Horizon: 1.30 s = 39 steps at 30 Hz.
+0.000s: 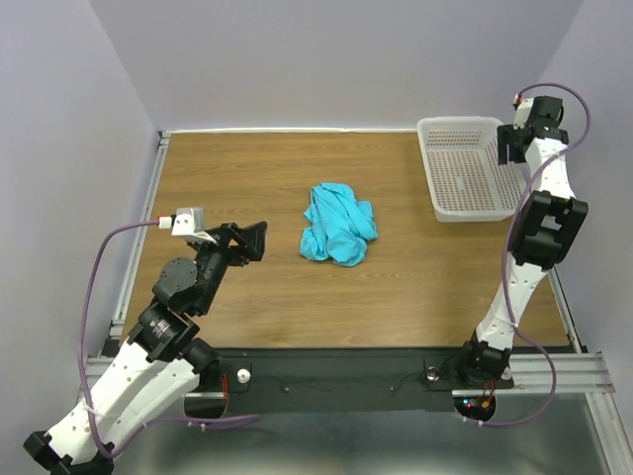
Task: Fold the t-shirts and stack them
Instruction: Move the tshirt to the center of the board
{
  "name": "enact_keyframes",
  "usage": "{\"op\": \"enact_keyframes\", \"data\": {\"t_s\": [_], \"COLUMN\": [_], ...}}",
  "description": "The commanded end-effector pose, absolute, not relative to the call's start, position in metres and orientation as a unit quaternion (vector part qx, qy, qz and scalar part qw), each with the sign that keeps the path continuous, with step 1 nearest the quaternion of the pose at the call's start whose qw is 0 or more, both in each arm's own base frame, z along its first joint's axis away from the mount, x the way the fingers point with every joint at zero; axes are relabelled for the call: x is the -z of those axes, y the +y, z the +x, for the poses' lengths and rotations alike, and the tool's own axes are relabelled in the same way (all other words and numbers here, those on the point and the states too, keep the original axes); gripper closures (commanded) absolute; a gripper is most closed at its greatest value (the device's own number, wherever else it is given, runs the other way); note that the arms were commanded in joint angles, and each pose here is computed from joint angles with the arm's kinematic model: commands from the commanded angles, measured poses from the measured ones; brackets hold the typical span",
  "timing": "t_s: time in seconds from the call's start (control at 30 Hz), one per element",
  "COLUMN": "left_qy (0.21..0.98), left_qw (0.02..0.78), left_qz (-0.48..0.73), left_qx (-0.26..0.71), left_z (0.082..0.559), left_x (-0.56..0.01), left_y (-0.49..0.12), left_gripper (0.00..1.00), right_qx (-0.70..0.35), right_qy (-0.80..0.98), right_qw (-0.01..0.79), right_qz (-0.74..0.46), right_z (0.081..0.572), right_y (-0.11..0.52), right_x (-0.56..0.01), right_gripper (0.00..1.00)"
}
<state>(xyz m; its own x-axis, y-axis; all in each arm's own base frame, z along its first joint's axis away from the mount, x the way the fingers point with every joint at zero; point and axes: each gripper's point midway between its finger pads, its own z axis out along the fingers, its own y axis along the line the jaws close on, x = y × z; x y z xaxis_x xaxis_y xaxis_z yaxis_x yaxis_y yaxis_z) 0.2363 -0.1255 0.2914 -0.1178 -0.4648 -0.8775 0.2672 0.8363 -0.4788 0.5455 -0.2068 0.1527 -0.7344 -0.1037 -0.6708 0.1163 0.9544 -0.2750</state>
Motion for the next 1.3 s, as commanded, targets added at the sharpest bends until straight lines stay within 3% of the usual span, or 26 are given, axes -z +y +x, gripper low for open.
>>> {"op": "enact_keyframes", "data": {"t_s": [0.0,0.17,0.3,0.57,0.8,0.97,1.07,1.1,1.27], "left_qy": [0.674,0.673,0.673,0.674,0.670,0.669,0.669,0.671,0.670], "left_qw": [0.675,0.676,0.677,0.673,0.670,0.667,0.665,0.664,0.665], "left_qz": [-0.073,-0.072,-0.070,-0.069,-0.076,-0.081,-0.080,-0.079,-0.080], "left_qx": [0.291,0.291,0.289,0.297,0.310,0.318,0.321,0.319,0.320], "left_z": [0.240,0.244,0.247,0.246,0.243,0.241,0.240,0.240,0.239], "left_x": [-0.311,-0.315,-0.317,-0.318,-0.314,-0.309,-0.306,-0.304,-0.305], "left_y": [-0.129,-0.131,-0.133,-0.137,-0.136,-0.136,-0.137,-0.137,-0.136], "left_gripper": [0.10,0.10,0.10,0.10,0.10,0.10,0.10,0.10,0.10], "right_qx": [0.179,0.095,-0.031,-0.156,0.042,0.089,0.092,0.101,0.151], "right_qy": [0.888,0.878,0.869,0.886,0.917,0.918,0.927,0.928,0.925], "right_qw": [0.423,0.468,0.481,0.420,0.396,0.384,0.363,0.357,0.349], "right_qz": [0.017,-0.022,-0.116,-0.122,0.016,0.038,0.031,0.031,0.023], "right_z": [0.559,0.550,0.528,0.500,0.521,0.522,0.517,0.515,0.512], "right_y": [-0.222,-0.176,-0.080,0.029,0.032,0.021,0.022,0.018,0.001], "right_x": [-0.200,-0.234,-0.245,-0.206,-0.167,-0.148,-0.128,-0.122,-0.114], "right_gripper": [0.22,0.23,0.23,0.22,0.17,0.20,0.30,0.39,0.49]}}
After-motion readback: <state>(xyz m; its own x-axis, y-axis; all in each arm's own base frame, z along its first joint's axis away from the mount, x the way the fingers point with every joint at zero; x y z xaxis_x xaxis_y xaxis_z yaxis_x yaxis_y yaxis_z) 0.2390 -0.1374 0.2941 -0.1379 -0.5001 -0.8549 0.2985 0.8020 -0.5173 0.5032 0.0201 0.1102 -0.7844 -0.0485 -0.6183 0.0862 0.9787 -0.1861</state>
